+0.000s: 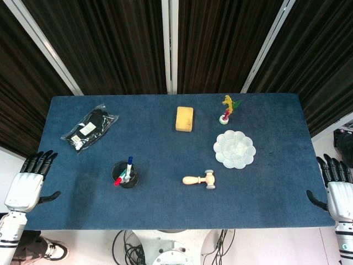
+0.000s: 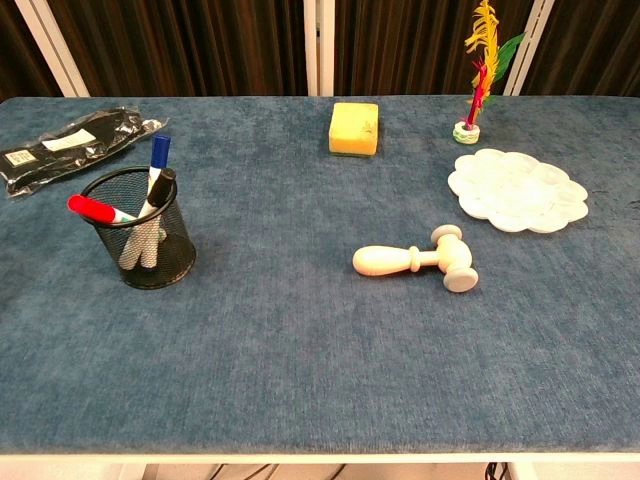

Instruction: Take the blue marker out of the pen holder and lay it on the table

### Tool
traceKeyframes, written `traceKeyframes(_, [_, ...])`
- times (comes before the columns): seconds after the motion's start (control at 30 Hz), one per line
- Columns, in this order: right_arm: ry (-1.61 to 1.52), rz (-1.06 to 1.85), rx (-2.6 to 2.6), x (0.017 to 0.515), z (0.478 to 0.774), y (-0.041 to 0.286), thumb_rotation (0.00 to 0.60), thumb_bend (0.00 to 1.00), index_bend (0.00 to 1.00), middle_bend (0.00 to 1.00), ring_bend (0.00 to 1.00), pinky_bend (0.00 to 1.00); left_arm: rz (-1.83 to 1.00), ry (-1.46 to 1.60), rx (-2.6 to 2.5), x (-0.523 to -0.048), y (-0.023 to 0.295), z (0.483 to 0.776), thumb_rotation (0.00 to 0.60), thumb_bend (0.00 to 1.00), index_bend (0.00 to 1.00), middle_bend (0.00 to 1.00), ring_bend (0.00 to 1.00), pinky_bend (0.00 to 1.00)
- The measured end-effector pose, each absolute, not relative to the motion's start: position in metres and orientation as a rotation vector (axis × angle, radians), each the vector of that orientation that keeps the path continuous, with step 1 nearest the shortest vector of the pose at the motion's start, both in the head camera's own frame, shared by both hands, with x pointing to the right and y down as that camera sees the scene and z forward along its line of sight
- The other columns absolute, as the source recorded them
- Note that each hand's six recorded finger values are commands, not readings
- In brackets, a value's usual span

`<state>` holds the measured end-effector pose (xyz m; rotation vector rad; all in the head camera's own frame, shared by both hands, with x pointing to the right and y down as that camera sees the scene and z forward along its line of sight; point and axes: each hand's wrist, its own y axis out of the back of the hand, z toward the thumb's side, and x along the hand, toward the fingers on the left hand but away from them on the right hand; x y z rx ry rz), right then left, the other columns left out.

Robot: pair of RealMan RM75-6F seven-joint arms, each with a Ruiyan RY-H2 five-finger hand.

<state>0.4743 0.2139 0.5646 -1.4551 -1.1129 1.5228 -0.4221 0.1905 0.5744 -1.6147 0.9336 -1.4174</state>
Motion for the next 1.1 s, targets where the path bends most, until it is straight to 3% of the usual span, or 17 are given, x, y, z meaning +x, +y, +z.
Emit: traceKeyframes(1.1, [-1.089, 1.518, -1.465, 0.467, 0.565, 0.202, 0.600, 0.18, 0.00, 0.00, 0.00, 0.00, -1.342, 0.907, -1.664, -0.401, 0.174, 0.565, 0.600, 0.12, 0.08, 0.03, 0.00, 0.09])
